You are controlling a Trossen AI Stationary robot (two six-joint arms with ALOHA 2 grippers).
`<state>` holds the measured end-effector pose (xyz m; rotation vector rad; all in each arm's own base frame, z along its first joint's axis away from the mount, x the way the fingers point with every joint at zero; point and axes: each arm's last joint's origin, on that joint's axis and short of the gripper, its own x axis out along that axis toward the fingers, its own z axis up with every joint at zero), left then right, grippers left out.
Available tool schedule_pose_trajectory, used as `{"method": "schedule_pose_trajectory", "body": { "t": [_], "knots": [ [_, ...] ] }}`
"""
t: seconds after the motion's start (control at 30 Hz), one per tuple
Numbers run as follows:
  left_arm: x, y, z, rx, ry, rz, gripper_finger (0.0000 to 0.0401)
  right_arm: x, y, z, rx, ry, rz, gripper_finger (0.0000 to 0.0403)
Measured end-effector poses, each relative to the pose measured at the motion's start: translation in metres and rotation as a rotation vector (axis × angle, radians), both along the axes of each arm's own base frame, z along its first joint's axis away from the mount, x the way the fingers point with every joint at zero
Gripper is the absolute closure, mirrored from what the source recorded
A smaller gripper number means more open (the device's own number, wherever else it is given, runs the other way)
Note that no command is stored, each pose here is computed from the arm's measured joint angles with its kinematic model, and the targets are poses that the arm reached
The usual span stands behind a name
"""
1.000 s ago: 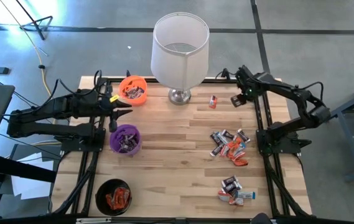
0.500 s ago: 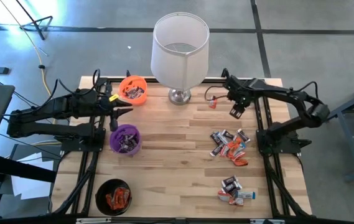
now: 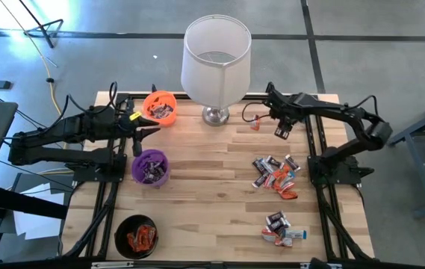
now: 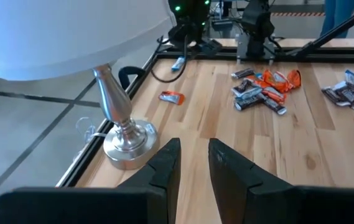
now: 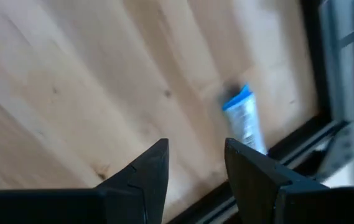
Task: Sort candy
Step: Put the white chocolate into the orange bucket
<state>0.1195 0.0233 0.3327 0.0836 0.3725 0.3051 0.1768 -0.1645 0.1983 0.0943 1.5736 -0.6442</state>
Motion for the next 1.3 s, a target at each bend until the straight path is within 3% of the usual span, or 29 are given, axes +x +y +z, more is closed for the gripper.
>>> {"method": "schedule_pose_trajectory", "body": {
  "t": [0.13, 0.33, 0.53, 1.03, 1.3],
  "knots": [
    [0.0, 0.0, 0.001, 0.001, -0.008, 0.0, 0.0331, 0.016, -0.021, 0.004, -0.001, 0.098, 0.036, 0.0252],
    [0.0, 0.0, 0.001, -0.017, -0.014, 0.007, 0.0331, 0.005, -0.056, -0.013, 0.236, 0.326, -0.095, 0.0252],
    [0.0, 0.0, 0.001, -0.023, -0.015, 0.009, 0.0331, -0.012, -0.077, -0.037, 0.354, 0.367, -0.187, 0.0252],
    [0.0, 0.0, 0.001, -0.006, -0.009, 0.003, 0.0331, -0.019, -0.096, -0.047, 0.289, 0.309, -0.189, 0.0252],
    [0.0, 0.0, 0.0, 0.009, -0.004, -0.003, 0.0331, -0.016, -0.101, -0.082, 0.363, 0.422, -0.144, 0.0252]
  ]
}}
